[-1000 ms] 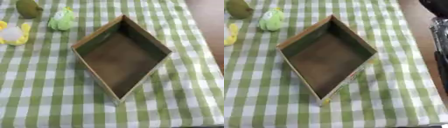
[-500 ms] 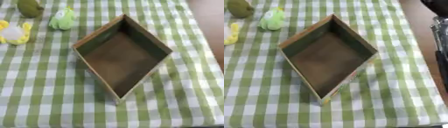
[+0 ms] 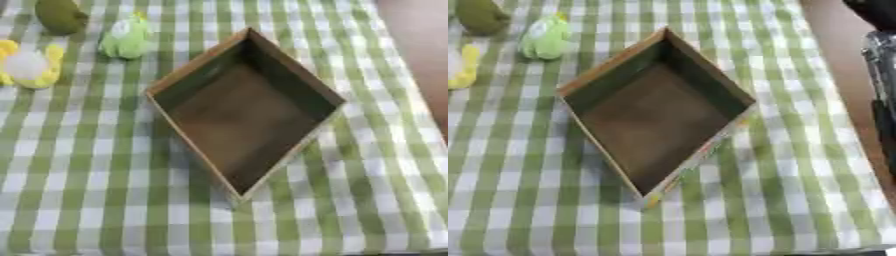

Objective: Pick up objects on the table and place them in the box.

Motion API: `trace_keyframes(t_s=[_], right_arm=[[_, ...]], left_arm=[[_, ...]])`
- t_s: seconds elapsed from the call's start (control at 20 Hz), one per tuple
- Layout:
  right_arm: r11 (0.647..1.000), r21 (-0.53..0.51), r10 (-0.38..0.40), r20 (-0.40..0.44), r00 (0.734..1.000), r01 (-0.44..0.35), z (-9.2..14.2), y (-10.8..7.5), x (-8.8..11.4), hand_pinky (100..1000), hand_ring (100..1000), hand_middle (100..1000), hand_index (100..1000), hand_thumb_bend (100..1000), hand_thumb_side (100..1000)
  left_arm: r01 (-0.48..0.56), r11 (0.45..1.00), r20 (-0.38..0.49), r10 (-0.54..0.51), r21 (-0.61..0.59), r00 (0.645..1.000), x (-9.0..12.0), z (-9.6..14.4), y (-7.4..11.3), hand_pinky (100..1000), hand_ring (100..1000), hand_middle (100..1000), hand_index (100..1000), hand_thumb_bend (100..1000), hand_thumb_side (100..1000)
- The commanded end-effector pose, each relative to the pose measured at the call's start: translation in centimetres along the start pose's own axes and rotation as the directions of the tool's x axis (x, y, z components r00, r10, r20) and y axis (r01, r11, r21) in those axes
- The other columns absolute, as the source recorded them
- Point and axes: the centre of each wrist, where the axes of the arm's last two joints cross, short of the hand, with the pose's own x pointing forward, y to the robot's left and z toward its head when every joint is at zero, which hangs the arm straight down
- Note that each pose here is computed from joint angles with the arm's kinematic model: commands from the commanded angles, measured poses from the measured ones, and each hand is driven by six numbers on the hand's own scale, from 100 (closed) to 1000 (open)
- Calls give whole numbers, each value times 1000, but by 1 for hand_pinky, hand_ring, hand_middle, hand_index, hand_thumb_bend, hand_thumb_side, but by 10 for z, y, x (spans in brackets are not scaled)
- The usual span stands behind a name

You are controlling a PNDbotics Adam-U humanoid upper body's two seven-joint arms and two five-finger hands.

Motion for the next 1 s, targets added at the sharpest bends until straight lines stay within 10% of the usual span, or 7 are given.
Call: trace_keyframes(t_s=[0.05, 1.0], right_arm=[[1000, 7, 9, 33, 999, -9, -9, -4, 5, 830, 820, 708, 924, 100, 470], [1000, 7, -12, 16, 1000, 12, -9, 0, 5, 834, 836, 699, 926, 100, 470]], left_arm=[[74, 994, 10, -73, -85, 997, -6, -5, 12, 948, 989, 1000, 1000, 484, 650], [177, 905, 78, -159, -386, 984, -14, -32, -24, 889, 924, 932, 977, 634, 475]])
